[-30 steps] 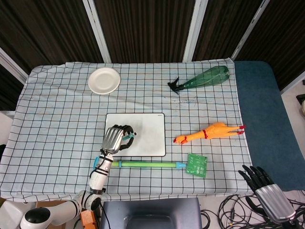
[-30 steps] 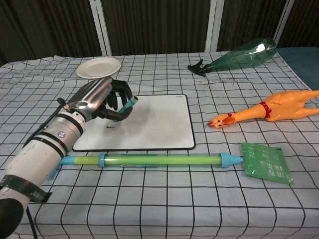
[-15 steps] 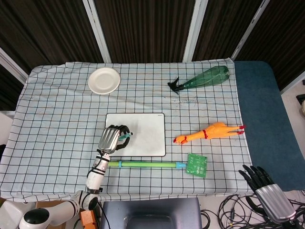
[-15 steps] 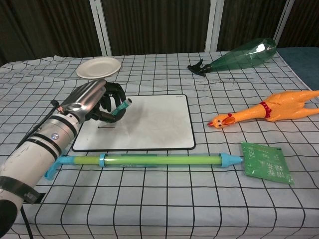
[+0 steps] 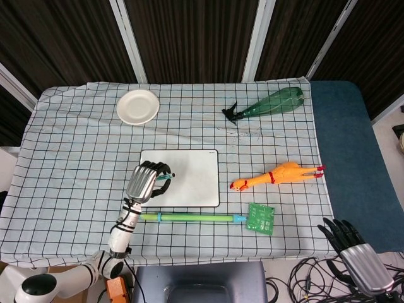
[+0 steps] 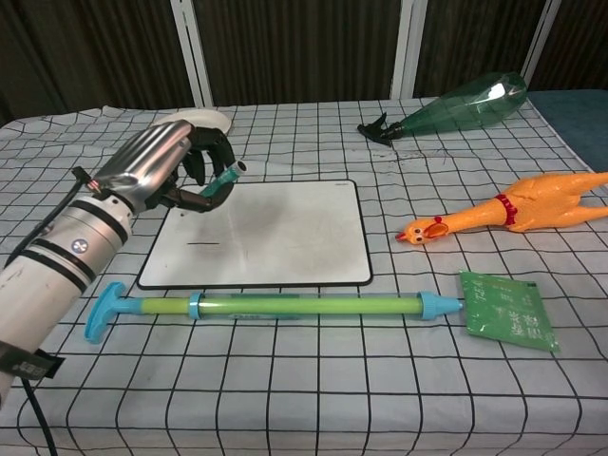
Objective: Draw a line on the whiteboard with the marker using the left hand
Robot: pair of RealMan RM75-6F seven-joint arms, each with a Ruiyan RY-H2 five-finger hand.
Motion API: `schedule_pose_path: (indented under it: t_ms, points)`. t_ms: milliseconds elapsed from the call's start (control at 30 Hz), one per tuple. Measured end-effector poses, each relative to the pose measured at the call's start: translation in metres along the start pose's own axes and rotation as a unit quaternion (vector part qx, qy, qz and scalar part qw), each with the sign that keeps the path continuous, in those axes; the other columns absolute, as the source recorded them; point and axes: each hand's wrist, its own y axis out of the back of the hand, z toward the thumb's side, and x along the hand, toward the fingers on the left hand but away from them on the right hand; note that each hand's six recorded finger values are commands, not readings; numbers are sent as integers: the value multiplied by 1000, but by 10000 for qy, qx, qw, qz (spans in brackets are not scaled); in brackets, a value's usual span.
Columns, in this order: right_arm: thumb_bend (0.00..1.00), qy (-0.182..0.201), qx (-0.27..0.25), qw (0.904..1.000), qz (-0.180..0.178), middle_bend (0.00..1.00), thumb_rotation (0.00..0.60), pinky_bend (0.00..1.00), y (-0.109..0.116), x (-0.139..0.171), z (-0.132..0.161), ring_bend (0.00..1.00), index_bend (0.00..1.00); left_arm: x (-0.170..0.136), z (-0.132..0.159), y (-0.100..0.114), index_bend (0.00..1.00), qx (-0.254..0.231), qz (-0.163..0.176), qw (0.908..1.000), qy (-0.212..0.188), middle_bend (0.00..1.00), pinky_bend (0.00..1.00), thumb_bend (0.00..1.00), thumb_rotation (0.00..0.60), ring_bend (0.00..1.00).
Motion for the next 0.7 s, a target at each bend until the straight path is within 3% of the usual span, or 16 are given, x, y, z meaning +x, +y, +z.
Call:
schedule_pose_path:
  t_ms: [133,267,367,567,700]
  points:
    - [328,7,-1,10000,-4,0,600,74,0,1,0,0,0,-8,-19,12,768,724,40,9974,-4,782,404,582,600,542]
    - [328,31,17,10000,9,0,600,74,-1,1,2,0,0,-14,-55,23,759,1677,-10,9857,181,779,367,574,600,532]
    - [328,34,18,10000,5,0,600,73,-1,1,2,0,0,-17,-83,28,754,2113,-102,9765,399,767,354,552,600,518]
    - [328,20,24,10000,14,0,600,74,-1,1,1,0,0,-25,-144,27,689,2659,-603,9561,1076,656,306,525,600,403]
    - [328,15,30,10000,9,0,600,74,-1,0,1,0,0,-33,-163,18,593,2668,-950,9499,1319,522,294,459,600,300]
